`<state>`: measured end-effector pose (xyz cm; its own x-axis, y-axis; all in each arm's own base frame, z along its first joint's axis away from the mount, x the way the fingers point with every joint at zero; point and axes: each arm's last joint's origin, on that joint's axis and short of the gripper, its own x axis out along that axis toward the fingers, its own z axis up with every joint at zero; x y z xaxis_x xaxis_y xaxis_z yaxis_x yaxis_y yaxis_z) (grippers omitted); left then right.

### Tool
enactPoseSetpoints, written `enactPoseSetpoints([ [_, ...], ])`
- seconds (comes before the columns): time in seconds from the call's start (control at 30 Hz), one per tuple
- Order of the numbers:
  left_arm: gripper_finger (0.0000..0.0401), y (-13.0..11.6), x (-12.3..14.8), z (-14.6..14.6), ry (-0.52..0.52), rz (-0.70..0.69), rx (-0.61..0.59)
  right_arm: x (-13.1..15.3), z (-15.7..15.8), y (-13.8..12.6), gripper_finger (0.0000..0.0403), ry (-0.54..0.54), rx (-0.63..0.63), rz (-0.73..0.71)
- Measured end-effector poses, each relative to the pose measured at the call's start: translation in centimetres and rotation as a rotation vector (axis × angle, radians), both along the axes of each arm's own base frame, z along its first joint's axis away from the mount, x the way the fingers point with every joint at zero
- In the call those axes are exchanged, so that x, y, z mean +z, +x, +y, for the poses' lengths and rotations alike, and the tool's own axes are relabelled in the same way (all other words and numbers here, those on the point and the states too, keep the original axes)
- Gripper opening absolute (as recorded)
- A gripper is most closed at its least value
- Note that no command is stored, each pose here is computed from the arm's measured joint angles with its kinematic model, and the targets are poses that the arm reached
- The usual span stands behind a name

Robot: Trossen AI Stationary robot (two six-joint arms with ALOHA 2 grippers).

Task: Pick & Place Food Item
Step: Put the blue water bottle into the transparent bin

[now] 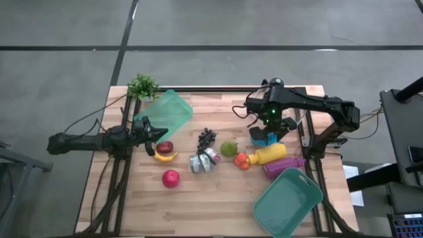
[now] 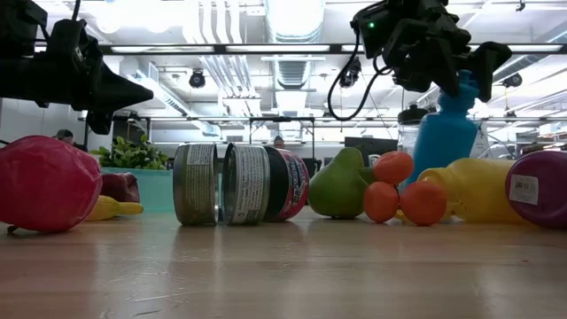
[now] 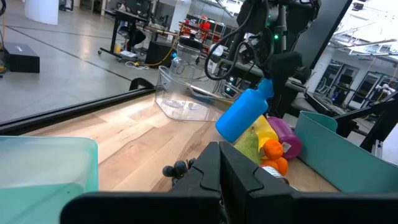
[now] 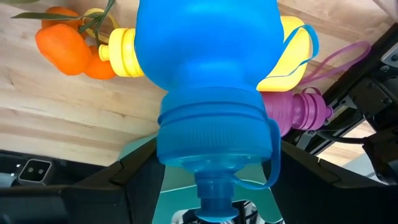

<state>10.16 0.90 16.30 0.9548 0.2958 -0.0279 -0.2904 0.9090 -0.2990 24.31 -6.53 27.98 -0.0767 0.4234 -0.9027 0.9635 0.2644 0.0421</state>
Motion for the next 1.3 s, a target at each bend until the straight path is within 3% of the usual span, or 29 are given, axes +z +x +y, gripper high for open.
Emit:
enactPoseSetpoints([
  [0.23,0.0001,0.0,0.0,0.0,0.000,0.000,0.000,0.0,0.0,0.0,0.0296,0.002,0.014,-0.008],
  [0.87,0.0001,0.0,0.0,0.0,0.000,0.000,0.000,0.4,0.1,0.2,0.0299,-0.017,0.036,-0.030],
  [1.03,0.0001,0.0,0.0,0.0,0.000,0.000,0.000,2.1,1.0,1.1,0.0299,-0.204,0.101,-0.078],
  [1.3,0.0001,0.0,0.0,0.0,0.000,-0.001,0.000,5.7,4.5,2.2,0.0299,-0.621,0.182,-0.159],
])
